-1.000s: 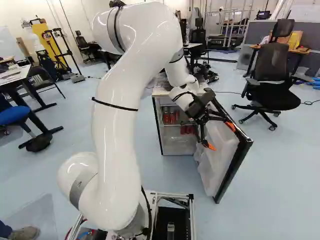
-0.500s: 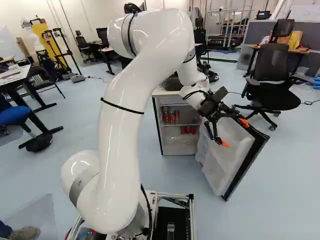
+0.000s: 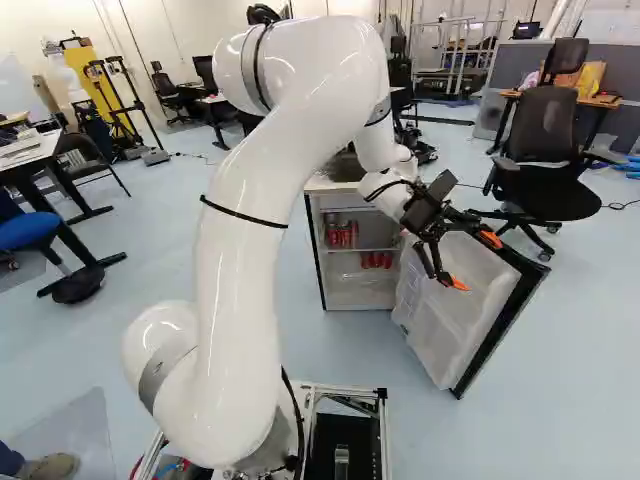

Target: Grab a drink from the fridge

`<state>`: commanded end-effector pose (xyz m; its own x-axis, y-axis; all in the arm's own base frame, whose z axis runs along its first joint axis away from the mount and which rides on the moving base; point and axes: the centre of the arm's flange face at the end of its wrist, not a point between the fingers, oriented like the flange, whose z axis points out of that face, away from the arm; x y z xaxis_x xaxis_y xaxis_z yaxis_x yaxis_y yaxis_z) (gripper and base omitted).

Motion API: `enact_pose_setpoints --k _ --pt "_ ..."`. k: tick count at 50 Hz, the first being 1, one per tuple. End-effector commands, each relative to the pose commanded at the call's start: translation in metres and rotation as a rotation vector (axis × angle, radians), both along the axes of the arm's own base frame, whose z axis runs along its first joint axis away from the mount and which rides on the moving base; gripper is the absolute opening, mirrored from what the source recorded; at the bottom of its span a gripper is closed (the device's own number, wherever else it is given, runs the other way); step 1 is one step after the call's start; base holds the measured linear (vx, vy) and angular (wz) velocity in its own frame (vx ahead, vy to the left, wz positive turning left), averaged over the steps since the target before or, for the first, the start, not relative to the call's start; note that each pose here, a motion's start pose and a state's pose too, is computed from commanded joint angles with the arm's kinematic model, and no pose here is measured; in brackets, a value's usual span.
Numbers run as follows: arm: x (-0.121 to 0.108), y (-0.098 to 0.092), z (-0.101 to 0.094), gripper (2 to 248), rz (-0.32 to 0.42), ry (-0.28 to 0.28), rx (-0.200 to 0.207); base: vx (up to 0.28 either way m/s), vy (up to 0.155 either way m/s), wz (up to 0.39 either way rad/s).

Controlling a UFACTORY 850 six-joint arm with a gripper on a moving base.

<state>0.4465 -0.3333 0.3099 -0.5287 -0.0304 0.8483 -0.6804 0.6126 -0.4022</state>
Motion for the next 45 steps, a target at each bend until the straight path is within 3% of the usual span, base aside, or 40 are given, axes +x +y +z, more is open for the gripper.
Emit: enact_pose_setpoints --k 45 --pt "-0.043 0.072 0.014 247 0.527 0.194 -0.088 0.000 0.000 0.000"
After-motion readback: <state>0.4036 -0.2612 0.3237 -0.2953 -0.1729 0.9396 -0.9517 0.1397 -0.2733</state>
